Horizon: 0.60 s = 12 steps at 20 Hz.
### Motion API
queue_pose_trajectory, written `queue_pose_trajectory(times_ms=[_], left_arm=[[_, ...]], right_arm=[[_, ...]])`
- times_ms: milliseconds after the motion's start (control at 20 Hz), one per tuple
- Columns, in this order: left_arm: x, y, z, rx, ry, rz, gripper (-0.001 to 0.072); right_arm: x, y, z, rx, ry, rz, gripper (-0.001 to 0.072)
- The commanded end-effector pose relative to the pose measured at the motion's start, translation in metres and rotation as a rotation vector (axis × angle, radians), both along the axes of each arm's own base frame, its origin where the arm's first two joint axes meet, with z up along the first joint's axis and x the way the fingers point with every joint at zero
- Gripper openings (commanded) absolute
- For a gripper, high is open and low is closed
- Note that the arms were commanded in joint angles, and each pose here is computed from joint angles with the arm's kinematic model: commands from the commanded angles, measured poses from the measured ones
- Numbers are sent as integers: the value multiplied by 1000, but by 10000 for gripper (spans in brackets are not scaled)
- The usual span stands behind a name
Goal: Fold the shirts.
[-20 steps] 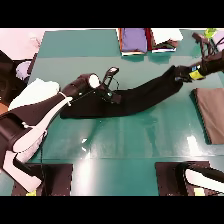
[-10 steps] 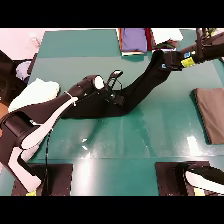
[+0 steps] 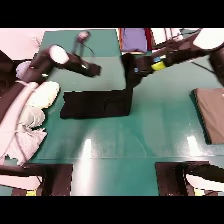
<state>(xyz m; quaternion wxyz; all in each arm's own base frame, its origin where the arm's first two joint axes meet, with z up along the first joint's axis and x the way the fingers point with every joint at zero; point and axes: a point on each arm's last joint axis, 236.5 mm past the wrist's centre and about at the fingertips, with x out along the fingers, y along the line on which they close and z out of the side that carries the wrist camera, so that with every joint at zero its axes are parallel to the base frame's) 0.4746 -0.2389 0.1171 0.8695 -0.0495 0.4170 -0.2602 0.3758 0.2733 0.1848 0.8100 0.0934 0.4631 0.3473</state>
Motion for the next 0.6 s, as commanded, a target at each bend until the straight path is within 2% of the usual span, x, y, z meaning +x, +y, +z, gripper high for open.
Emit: queue_pose_trajectory(times_ms=[0, 200, 500, 550], left_arm=[[4, 96, 72, 102, -169, 140, 31], [-14, 164, 120, 184, -263, 259, 31], [-29, 178, 126, 203, -245, 277, 31], [-30, 178, 125, 204, -238, 275, 31]], right_arm=[[-1, 77, -7, 126, -27, 74, 19], [-3, 157, -51, 174, -37, 115, 21], [-24, 274, -110, 243, -99, 195, 41], [-27, 292, -109, 254, -134, 225, 258]])
